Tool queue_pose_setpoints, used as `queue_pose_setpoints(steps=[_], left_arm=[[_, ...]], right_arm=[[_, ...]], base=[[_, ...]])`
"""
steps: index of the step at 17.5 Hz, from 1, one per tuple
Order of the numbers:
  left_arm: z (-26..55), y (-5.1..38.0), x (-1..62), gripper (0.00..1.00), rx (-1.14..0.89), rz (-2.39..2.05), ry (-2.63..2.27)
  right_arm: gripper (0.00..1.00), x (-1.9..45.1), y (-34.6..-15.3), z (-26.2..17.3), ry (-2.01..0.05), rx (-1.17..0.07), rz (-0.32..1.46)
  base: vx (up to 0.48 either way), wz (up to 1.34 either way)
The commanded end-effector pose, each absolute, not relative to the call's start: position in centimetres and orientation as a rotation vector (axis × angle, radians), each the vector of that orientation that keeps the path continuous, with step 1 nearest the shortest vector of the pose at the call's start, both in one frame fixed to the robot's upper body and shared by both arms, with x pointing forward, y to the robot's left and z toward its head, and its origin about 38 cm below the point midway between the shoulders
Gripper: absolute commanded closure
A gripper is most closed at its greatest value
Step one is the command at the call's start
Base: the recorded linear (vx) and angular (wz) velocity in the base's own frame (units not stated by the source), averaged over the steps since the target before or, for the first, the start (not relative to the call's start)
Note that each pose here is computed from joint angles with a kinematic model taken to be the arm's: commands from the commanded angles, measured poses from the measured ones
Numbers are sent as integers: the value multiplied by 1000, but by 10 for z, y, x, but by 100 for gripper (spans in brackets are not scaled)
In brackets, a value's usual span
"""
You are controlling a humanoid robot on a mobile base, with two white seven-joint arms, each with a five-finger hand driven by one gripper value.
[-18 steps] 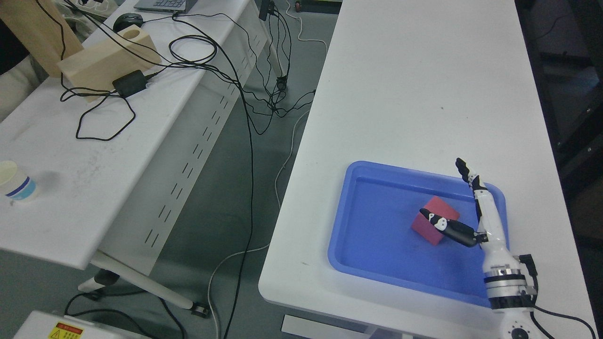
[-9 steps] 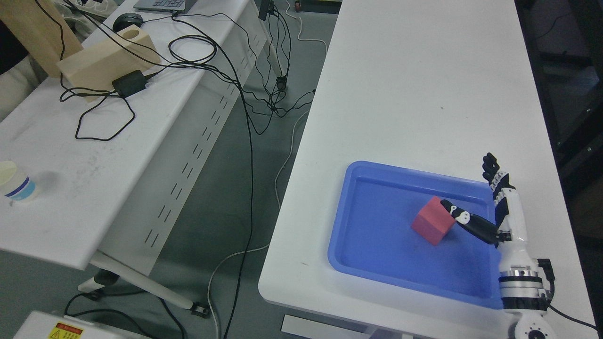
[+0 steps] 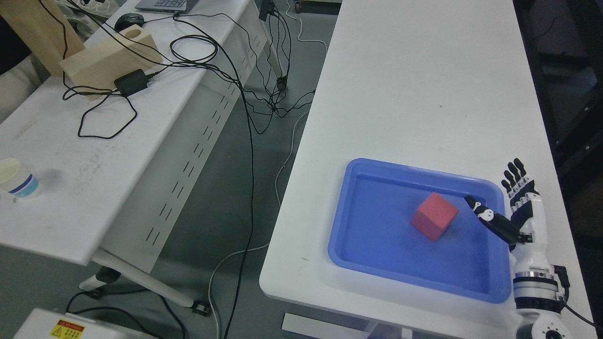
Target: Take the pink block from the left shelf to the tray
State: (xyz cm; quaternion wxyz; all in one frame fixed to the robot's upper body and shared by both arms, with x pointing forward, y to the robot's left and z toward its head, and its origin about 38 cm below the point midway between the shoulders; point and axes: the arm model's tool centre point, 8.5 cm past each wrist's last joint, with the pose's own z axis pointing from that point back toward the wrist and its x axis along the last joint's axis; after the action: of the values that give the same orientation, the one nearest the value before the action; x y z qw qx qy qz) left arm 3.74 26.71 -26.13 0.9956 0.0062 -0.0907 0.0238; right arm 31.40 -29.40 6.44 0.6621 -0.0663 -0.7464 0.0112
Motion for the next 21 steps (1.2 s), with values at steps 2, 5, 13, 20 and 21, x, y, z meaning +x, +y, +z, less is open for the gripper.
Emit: queue_pose_setpoints(steps=[2, 5, 13, 20, 21], left_arm=[[-261, 278, 31, 0, 31, 45, -174], [-261, 278, 31, 0, 31, 45, -174], [-261, 278, 31, 0, 31, 45, -174], [-261, 278, 31, 0, 31, 45, -174], [-261, 278, 31, 0, 31, 45, -172]], right_arm=[[0, 310, -313, 68, -1679, -173, -6], [0, 306, -318, 65, -1659, -185, -16], [0, 304, -318, 64, -1655, -185, -14], [0, 306, -318, 64, -1658, -182, -12], [0, 306, -317, 63, -1655, -178, -11]], base=[[-50, 0], [-73, -3], [-114, 0], [-97, -94], [-17, 23]])
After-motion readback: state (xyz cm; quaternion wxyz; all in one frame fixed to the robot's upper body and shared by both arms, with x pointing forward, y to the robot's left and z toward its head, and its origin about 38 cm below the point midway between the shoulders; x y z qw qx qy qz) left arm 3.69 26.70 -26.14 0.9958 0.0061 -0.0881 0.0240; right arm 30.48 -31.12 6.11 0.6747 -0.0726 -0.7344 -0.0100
